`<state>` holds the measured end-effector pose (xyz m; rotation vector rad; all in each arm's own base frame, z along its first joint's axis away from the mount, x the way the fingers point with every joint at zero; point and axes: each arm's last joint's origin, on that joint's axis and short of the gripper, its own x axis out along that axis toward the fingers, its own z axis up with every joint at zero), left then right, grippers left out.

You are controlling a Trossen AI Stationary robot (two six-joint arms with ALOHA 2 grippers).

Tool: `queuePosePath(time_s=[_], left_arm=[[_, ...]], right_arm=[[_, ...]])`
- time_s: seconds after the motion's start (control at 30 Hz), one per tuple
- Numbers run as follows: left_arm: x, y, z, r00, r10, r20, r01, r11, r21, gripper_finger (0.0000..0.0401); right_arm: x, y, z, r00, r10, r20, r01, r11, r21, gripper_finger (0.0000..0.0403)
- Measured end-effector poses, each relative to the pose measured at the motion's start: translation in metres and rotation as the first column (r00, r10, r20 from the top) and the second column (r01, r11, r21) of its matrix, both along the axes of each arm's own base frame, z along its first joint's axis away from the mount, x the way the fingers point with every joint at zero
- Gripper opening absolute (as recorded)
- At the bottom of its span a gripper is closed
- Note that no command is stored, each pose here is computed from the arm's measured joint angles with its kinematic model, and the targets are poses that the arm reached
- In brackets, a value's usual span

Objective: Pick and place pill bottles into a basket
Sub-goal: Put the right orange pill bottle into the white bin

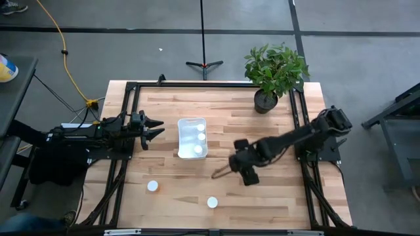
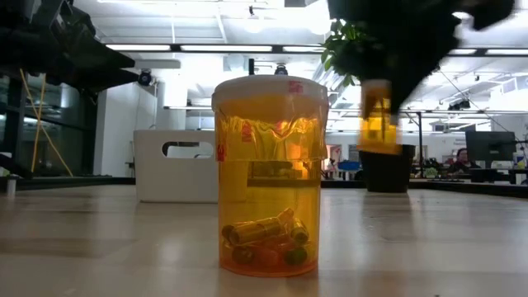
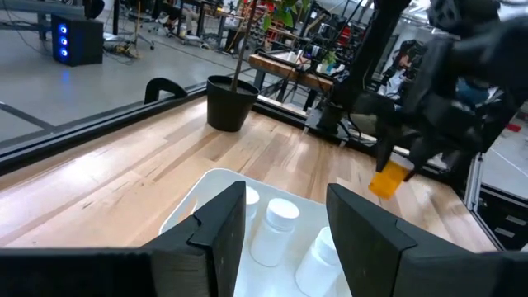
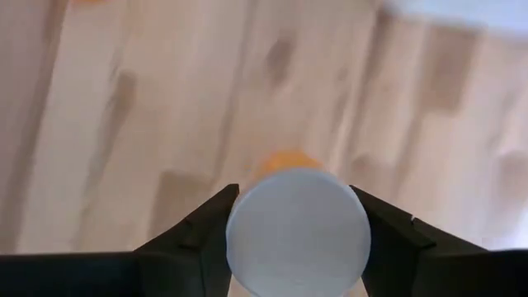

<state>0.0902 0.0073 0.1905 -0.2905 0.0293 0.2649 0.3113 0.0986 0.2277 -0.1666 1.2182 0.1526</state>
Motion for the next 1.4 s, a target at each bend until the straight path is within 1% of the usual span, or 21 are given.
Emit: queuePosePath(time_s=[0.13,0.23,0.4,0.57,0.67,0.8,0.93,1.17,1.3,1.4], left_arm=[[0.0,0.0,0.0,1.0,0.002,0.0,-0.002,1.0,0.0,0.0204],[0.0,0.0,0.0,1.0,0.004,0.0,-0.004,1.0,0.0,0.0204],[0.0,0.0,0.0,1.0,0.006,0.0,-0.006,1.0,0.0,0.0204],[0.0,0.0,0.0,1.0,0.012,0.0,-0.012,1.0,0.001,0.0204],[0.0,0.0,0.0,1.0,0.013,0.0,-0.013,1.0,0.001,0.0204],[0.0,0.0,0.0,1.0,0.017,0.0,-0.017,1.0,0.001,0.0204],[0.0,0.0,0.0,1.0,0.017,0.001,-0.017,1.0,-0.001,0.0204],[0.0,0.001,0.0,1.0,0.019,0.004,-0.019,1.0,-0.017,0.0204],[0.0,0.001,0.0,1.0,0.019,0.004,-0.019,1.0,-0.017,0.0204],[0.0,0.001,0.0,1.0,0.02,-0.001,-0.02,1.0,-0.017,0.0204]], right_arm=[[0.019,-0.025,0.022,0.994,0.039,0.103,-0.034,0.998,-0.052,0.0186],[0.032,-0.044,0.038,0.978,0.067,0.2,-0.051,0.995,-0.087,0.0186],[0.054,-0.071,0.063,0.932,0.053,0.358,-0.014,0.994,-0.112,0.0188],[0.077,-0.087,0.074,0.901,0.059,0.43,-0.012,0.994,-0.111,0.0187],[0.092,-0.097,0.075,0.895,0.063,0.441,-0.01,0.993,-0.122,0.0187],[0.114,-0.111,0.072,0.893,0.07,0.444,-0.005,0.989,-0.145,0.0188],[0.135,-0.12,0.067,0.888,0.069,0.454,-0.016,0.993,-0.119,0.0187],[0.159,-0.134,0.042,0.928,0.063,0.368,-0.025,0.994,-0.108,0.0188],[0.168,-0.139,0.021,0.949,0.051,0.311,-0.036,0.998,-0.056,0.0188],[0.172,-0.14,0.006,0.959,0.05,0.28,-0.04,0.998,-0.044,0.0187]])
